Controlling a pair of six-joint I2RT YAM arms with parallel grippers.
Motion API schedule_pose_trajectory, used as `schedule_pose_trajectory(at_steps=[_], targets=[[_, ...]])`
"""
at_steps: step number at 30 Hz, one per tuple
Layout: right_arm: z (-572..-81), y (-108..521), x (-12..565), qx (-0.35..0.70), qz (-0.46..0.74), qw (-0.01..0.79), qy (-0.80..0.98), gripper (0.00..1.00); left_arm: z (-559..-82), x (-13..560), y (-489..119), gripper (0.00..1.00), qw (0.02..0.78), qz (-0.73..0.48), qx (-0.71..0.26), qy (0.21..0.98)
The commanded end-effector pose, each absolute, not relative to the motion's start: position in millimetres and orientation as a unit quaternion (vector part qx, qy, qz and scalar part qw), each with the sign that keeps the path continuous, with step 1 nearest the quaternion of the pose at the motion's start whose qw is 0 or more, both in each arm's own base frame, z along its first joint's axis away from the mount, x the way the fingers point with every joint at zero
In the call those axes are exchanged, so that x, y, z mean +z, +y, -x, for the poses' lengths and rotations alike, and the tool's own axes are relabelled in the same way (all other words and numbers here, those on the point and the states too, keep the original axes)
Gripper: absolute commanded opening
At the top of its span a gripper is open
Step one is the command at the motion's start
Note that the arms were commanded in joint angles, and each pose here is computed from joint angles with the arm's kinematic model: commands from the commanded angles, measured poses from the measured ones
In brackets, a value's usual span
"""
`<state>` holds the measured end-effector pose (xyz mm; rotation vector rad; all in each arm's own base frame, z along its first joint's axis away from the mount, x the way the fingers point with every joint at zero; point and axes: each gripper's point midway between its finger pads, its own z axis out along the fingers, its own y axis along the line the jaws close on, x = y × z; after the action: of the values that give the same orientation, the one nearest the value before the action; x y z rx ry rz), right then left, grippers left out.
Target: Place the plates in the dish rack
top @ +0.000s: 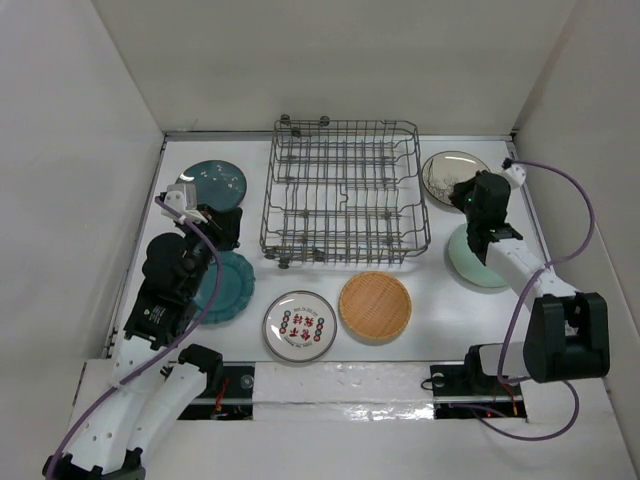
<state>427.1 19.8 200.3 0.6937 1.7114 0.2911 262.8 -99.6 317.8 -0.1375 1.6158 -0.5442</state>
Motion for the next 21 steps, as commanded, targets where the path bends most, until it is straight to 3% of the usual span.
schedule_pose_trajectory(at_steps=[1,4,5,8,14,21], targets=[[-447,-52,248,0.099,-0.38,0.657,0.643,0.06,-257,339,-103,0.0,0.683,0.038,-0.256,0.683],[-453,-77,229,0.114,-0.411,0.639,0.64,0.3,-254,344,-111,0.0,0.684,0.021,-0.274,0.675],[-457,-90,216,0.117,-0.426,0.63,0.638,0.45,-254,344,-112,0.0,0.683,0.02,-0.276,0.675],[-466,-110,182,0.111,-0.454,0.604,0.645,0.6,-255,342,-115,0.05,0.678,0.014,-0.281,0.679],[-489,-123,148,0.154,-0.476,0.575,0.647,0.63,-255,342,-114,0.12,0.68,0.015,-0.277,0.679],[-516,-134,116,0.194,-0.493,0.538,0.656,0.62,-256,341,-109,0.15,0.683,0.023,-0.267,0.679]])
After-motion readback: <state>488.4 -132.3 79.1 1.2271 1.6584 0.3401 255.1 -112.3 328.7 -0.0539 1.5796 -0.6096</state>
